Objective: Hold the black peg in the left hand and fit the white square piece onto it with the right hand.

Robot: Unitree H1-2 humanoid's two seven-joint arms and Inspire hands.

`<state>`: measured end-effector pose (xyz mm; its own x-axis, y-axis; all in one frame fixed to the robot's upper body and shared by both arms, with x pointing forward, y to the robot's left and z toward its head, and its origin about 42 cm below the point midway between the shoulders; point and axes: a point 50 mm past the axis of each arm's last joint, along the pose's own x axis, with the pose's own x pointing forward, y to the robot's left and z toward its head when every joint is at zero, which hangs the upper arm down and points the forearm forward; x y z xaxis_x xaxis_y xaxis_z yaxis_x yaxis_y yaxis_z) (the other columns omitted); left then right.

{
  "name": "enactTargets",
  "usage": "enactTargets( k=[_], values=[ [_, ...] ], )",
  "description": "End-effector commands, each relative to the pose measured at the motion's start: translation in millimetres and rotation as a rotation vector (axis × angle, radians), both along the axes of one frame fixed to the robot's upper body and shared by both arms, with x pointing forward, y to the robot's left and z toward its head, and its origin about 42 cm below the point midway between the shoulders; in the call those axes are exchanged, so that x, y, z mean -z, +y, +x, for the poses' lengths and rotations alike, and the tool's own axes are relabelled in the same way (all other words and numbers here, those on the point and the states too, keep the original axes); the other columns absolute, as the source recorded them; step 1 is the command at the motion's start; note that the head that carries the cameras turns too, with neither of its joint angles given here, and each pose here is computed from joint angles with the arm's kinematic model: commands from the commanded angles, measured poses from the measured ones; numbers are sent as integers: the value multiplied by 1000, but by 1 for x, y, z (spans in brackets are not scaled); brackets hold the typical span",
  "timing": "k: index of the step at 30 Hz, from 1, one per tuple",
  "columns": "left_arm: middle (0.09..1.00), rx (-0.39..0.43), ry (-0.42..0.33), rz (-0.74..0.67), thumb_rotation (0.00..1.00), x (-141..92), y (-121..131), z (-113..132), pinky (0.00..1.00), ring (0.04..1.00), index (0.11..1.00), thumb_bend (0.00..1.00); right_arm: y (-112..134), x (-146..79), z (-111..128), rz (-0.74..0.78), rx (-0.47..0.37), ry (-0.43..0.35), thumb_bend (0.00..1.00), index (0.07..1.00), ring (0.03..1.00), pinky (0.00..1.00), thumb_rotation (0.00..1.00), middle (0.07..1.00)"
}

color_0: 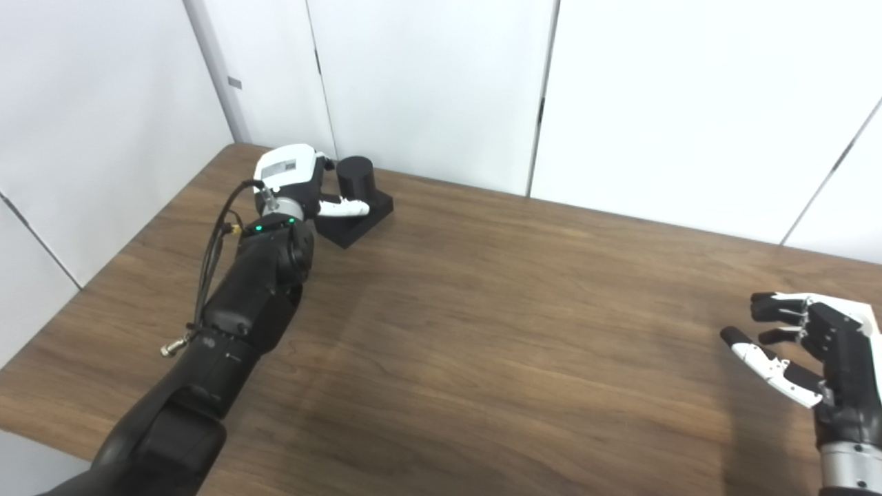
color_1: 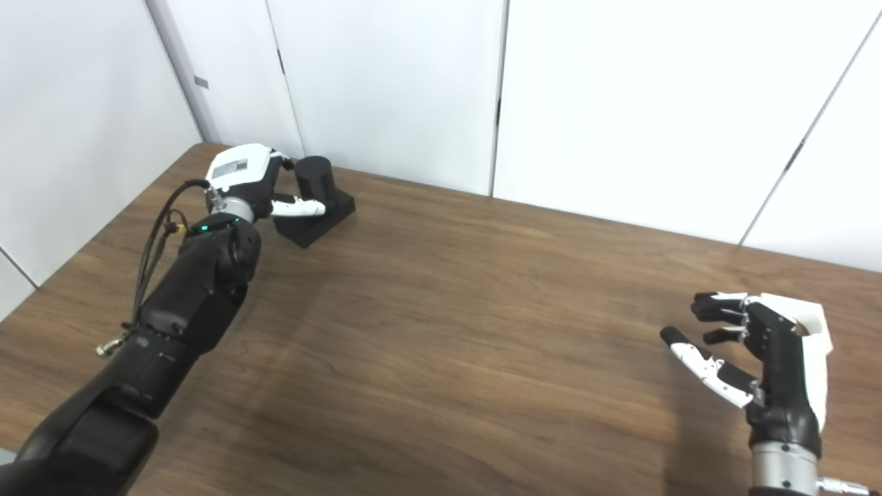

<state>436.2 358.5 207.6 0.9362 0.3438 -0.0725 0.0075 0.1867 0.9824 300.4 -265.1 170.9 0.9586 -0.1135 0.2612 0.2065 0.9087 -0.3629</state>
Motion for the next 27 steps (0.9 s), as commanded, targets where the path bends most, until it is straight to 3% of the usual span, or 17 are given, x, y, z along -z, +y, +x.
enactTargets(
  k=[1, 27],
  values=[
    [953, -20, -82, 45, 656, -33, 7, 12, 804, 938, 816, 935, -1, -23, 4, -15, -7, -93, 495, 491, 594, 454, 131, 631],
    [933, -35, 22, 21, 589, -4, 7, 14, 806, 935, 816, 899, -3, -26, 2, 5, -7, -99, 495, 490, 586, 443, 128, 618]
  ],
)
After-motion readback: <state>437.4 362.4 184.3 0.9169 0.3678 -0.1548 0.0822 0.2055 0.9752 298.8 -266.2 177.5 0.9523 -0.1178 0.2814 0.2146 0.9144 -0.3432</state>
